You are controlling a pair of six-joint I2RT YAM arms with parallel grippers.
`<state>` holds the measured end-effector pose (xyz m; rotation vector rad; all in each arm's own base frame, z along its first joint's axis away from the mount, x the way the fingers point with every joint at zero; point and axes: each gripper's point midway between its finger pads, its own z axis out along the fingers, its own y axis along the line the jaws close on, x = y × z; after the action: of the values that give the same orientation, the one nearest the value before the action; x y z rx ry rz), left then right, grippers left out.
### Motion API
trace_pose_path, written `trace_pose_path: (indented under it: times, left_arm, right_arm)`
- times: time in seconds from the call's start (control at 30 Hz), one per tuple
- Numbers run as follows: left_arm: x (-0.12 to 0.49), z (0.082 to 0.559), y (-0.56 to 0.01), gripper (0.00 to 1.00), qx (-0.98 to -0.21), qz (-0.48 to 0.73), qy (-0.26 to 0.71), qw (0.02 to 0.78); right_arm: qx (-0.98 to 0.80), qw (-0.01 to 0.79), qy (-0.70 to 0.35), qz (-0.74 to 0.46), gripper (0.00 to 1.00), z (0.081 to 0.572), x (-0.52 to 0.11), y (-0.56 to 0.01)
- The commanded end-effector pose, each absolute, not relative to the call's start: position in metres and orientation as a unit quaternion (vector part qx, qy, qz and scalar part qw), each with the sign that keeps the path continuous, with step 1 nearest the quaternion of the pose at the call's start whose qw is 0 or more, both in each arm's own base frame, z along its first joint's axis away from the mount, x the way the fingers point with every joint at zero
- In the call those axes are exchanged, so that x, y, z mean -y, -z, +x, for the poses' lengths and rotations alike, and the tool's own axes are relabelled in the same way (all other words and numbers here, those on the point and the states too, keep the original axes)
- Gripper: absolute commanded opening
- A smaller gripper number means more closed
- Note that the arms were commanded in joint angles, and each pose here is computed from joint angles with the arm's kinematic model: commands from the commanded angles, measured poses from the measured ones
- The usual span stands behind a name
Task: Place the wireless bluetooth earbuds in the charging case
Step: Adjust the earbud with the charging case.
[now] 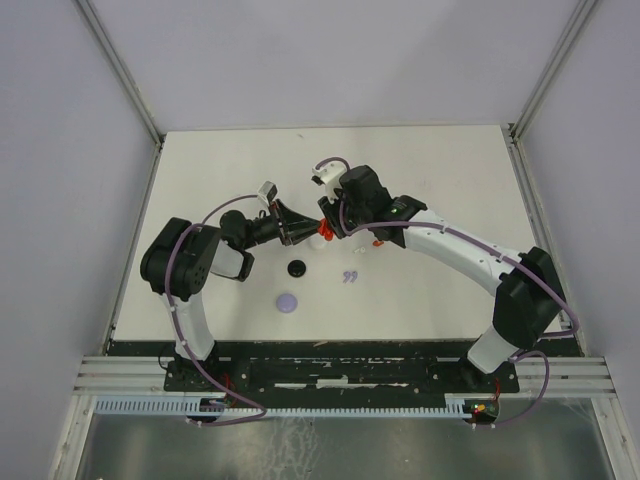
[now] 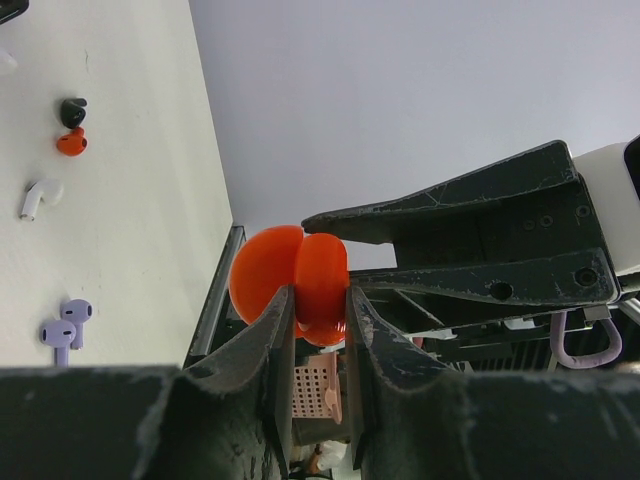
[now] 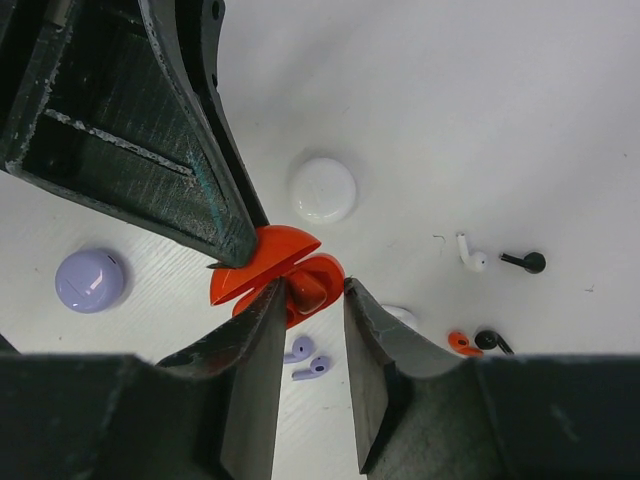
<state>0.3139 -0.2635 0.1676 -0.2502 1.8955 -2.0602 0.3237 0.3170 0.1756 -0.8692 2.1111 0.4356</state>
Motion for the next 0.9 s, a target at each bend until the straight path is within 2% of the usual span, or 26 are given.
trace_pose_path:
  times: [0.0, 0.47, 0.87]
  left_arm:
    - [0.266, 0.312, -0.187, 0.03, -0.645, -0.051, 0.740, 0.186]
    - [0.266, 0.315, -0.183, 0.03, -0.646, -0.059, 0.739, 0.184]
    - [0.267, 0.320, -0.176, 0.03, -0.647, -0.071, 0.737, 0.181]
  right_arm:
    - [-0.817, 0.420, -0.186, -0.349, 0.36, 0.329, -0.328, -0.198]
    - [-0.814, 0.425, -0.184, -0.350, 0.19, 0.328, -0.328, -0.202]
    - [-0.806, 0.441, -0.180, -0.351, 0.17, 0.326, -0.326, -0.215]
